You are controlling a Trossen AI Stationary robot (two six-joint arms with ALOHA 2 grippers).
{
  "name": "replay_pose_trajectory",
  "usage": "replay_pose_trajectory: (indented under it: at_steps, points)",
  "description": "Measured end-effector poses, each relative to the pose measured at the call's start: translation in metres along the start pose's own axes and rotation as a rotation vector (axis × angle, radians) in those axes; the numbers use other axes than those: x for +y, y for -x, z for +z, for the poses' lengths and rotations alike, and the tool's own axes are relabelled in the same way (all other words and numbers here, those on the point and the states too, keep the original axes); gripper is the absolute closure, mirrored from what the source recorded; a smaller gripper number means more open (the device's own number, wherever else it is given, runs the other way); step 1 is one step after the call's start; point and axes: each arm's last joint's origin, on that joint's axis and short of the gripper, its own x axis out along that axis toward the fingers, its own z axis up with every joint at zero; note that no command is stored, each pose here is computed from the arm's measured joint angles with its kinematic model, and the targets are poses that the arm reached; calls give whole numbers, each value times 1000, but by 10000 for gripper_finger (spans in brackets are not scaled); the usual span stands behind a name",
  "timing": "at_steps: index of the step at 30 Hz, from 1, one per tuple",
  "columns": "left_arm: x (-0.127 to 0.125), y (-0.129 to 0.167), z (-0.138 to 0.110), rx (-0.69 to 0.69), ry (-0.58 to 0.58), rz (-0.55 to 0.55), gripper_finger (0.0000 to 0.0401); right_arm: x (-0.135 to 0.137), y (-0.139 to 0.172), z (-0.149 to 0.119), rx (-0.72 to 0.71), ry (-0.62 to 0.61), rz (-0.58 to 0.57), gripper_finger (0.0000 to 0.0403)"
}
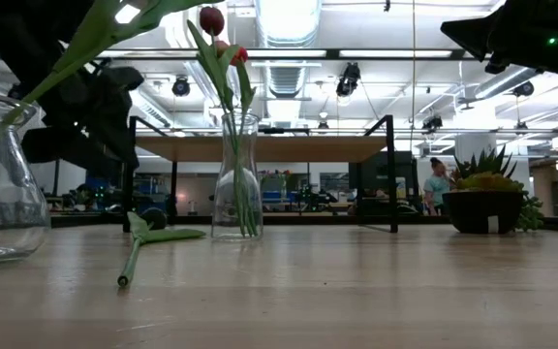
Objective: Pick and place flowers into a vace then onto a shelf
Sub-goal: Put the black flower into the bottom transparent vase
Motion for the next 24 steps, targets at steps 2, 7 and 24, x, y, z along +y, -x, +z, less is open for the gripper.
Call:
replay_pose_trajectory:
  at_steps: [2, 7, 24]
  points:
    - [0, -4, -1, 7, -5, 18, 228, 0, 0, 0, 0, 0, 0, 394]
    - [-3, -14, -4, 14, -9, 33, 228, 0, 0, 0, -1, -1, 0, 394]
    - [-13, -51, -14, 50, 4, 55, 228, 0, 0, 0, -1, -1, 0, 394]
